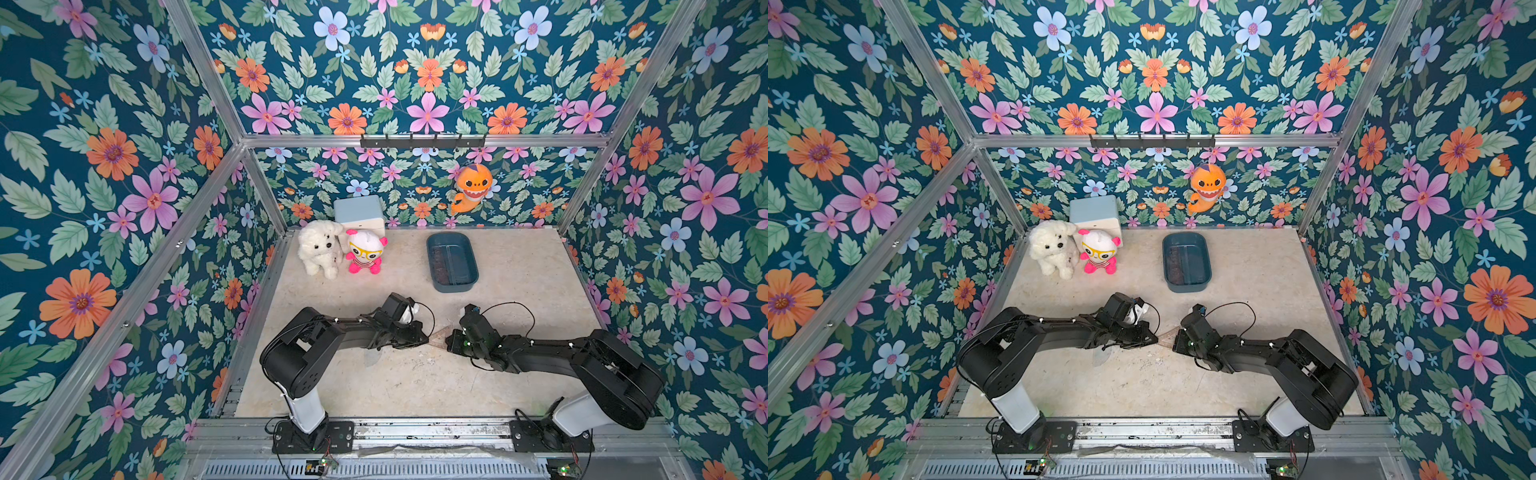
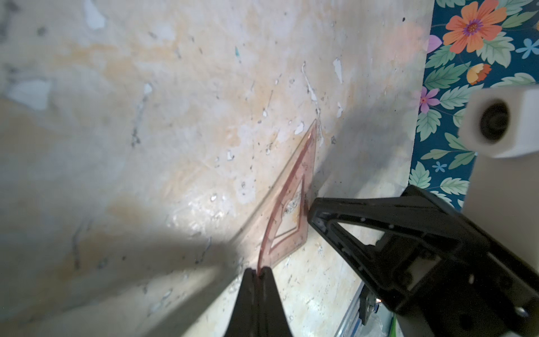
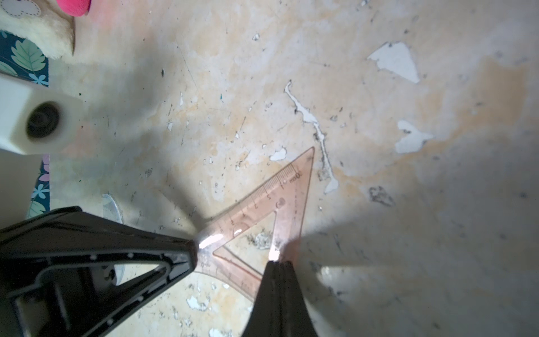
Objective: Put the scattered rulers into the storage box
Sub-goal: Pick up the ruler from the center of the board.
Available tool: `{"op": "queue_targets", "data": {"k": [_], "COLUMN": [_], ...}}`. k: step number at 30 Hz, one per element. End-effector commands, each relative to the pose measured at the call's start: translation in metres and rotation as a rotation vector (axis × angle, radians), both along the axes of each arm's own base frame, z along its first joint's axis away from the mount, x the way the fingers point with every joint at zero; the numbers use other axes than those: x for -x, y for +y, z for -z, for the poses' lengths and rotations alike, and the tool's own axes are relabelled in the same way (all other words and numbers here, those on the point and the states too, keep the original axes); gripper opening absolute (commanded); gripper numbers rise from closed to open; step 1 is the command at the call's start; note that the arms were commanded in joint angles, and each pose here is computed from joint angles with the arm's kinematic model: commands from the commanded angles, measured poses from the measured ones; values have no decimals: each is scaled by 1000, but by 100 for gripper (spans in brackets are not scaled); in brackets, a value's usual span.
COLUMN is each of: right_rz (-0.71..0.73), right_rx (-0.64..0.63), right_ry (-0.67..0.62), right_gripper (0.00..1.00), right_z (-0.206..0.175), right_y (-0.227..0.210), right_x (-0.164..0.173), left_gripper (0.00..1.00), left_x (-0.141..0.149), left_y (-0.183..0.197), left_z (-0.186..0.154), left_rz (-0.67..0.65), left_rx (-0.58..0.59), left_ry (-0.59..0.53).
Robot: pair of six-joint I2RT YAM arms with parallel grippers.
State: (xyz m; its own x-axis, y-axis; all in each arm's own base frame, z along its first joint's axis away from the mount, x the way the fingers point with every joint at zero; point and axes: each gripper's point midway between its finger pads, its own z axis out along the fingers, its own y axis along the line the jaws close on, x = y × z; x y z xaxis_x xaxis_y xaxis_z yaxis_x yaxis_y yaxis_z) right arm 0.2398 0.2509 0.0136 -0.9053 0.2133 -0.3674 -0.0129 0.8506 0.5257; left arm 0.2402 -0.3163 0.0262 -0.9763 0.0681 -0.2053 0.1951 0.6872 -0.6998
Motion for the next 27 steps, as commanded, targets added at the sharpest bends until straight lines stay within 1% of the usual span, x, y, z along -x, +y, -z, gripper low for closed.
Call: {"op": "queue_targets", "data": {"k": [1, 3, 5, 7, 8, 14, 17, 19, 20, 22, 27], "right_rz": [-7, -4, 5, 8, 11, 1, -13, -24, -32, -53, -91], "right_rx": [112, 114, 95, 45, 10, -265, -407, -527, -578, -668, -739], "right_ry": [102, 93, 68, 40, 31, -25, -55, -79, -90, -106, -104], "right_gripper": [0, 0, 7, 16, 19, 32, 42, 50, 53, 56, 57], "right_z": [22, 14, -1, -21, -30, -92, -119, -140, -148, -162, -170], "right_y": [-22, -23, -25, -29, -31, -40, -41, -40, -40, -37, -26], "right_x": [21, 20, 16, 11, 8, -14, -27, -39, -44, -56, -79], "left_gripper": [0, 0, 0, 0, 0, 0, 0, 0, 0, 0, 0], "left_x": [2, 2, 1, -2, -3, -20, -28, -32, -34, -38, -47], "left_y": [5, 4, 2, 0, -1, -9, -16, -20, -22, -24, -27], "left_z": [4, -1, -9, -21, -28, -75, -98, -115, -120, -129, -139], "left_rz": [-4, -1, 3, 10, 14, 36, 58, 82, 90, 106, 122], "left_rx": [-33, -23, -5, 19, 33, 164, 251, 333, 358, 400, 469], "left_ry": [3, -1, -12, -28, -35, -74, -83, -86, -88, -89, -75]}}
